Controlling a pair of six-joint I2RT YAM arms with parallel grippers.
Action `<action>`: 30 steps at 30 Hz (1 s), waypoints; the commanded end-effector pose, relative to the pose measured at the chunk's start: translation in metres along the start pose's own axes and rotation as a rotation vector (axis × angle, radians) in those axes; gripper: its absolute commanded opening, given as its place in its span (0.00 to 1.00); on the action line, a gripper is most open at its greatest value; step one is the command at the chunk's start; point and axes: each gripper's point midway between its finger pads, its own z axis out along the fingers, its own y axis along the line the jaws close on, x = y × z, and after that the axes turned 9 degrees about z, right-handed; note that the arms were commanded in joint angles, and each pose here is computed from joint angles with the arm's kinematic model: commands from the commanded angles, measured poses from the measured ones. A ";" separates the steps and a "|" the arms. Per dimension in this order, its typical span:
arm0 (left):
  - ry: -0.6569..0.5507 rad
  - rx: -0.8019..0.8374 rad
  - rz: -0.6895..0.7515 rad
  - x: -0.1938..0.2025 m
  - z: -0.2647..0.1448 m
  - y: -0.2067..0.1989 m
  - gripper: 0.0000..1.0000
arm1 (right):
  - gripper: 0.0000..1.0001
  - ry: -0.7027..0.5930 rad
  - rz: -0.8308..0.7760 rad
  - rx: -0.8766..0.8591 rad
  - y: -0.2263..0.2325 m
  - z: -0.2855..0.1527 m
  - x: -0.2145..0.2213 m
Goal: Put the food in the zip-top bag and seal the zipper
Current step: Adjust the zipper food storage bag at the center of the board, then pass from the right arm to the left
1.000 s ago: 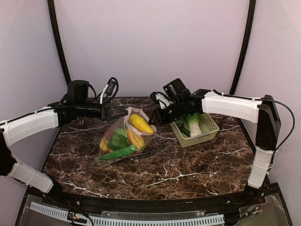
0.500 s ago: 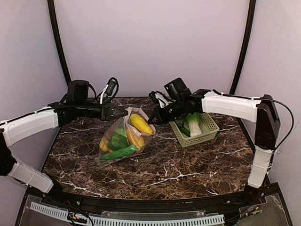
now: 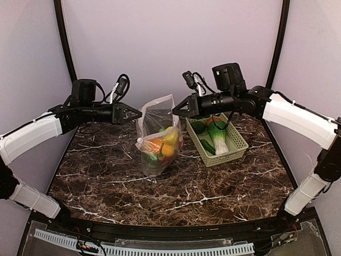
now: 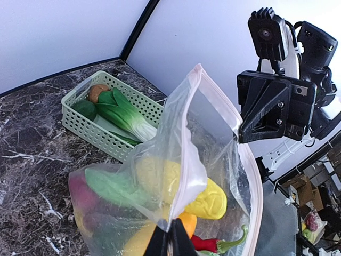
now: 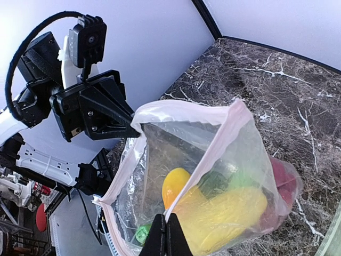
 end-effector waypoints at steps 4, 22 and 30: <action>-0.031 0.036 0.013 -0.021 -0.009 -0.016 0.54 | 0.00 -0.134 0.109 0.076 -0.010 0.001 -0.007; 0.082 0.008 0.210 0.061 -0.040 -0.059 0.78 | 0.00 -0.422 0.231 0.147 -0.019 0.001 -0.056; 0.127 -0.031 0.169 0.078 -0.032 -0.048 0.54 | 0.00 -0.417 0.232 0.151 -0.018 0.006 -0.054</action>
